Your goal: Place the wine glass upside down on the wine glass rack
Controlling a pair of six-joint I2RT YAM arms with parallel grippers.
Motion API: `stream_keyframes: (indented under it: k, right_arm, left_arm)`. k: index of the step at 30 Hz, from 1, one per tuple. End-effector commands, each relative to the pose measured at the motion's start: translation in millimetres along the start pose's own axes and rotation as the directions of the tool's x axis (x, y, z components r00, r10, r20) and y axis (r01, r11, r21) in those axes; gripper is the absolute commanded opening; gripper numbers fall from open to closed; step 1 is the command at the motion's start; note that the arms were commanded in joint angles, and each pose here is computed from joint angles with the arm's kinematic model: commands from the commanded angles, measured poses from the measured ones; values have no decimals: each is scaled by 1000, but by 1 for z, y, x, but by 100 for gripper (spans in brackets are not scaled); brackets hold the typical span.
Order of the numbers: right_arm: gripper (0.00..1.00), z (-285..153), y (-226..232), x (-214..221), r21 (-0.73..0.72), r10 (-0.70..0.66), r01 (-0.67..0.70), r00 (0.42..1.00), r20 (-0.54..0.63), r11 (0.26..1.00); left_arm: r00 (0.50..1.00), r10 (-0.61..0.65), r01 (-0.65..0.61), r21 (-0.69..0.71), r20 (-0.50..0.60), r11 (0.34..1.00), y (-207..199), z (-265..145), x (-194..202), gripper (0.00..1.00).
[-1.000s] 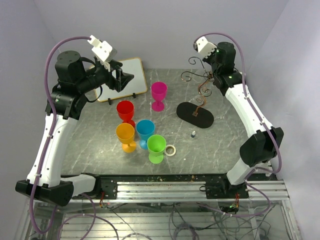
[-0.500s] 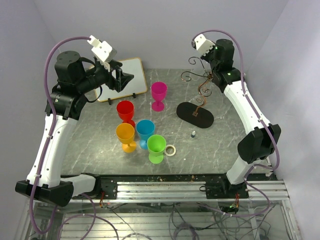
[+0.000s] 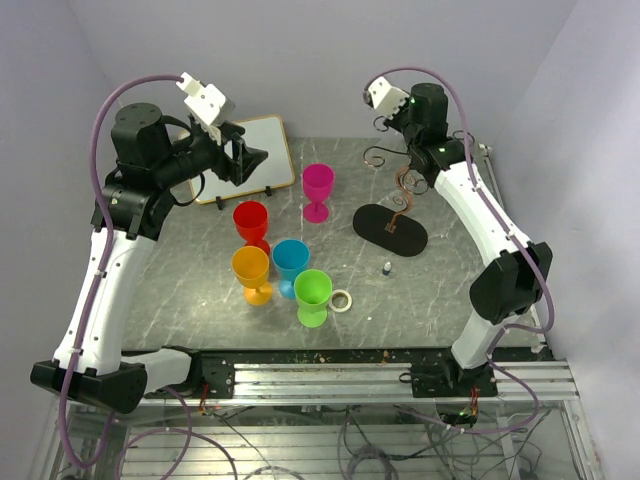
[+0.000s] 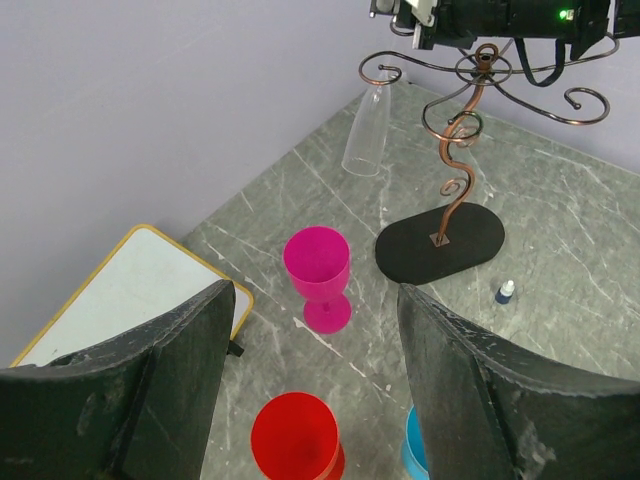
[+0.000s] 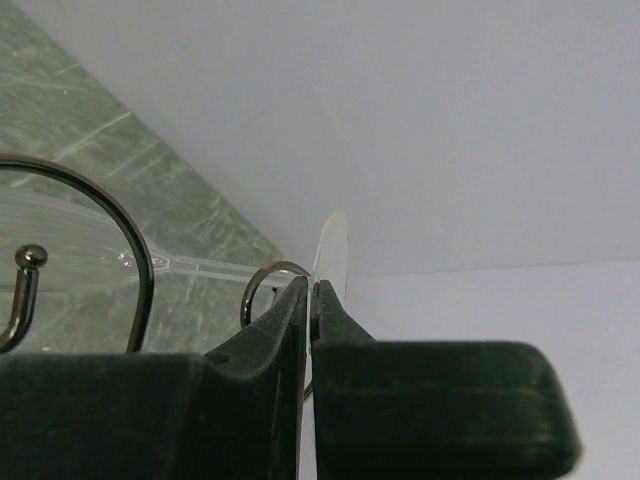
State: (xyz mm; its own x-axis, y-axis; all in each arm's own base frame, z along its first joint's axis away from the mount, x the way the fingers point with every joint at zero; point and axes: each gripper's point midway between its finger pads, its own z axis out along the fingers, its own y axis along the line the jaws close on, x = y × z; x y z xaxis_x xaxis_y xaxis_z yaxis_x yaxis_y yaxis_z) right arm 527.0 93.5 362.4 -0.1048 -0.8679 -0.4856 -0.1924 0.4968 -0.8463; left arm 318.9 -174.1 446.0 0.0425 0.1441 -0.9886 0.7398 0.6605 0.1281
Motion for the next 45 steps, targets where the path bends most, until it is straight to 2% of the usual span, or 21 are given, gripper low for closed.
stream_keyframes:
  k: [1, 26, 45]
  right_arm:
    - [3, 2, -5, -11, 25, -13, 12, 1000, 3, 1000]
    - [15, -6, 19, -16, -6, -29, 29, 999, -13, 1000]
    - [17, -17, 15, -21, -2, 6, -6, 1000, 1, 1000]
  left_arm:
    - [999, 30, -31, 10, 25, 999, -5, -5, -8, 77]
    - [999, 47, -47, 10, 13, 999, -6, -7, -2, 77]
    - [998, 69, -69, 8, -2, 998, -8, -11, 5, 77]
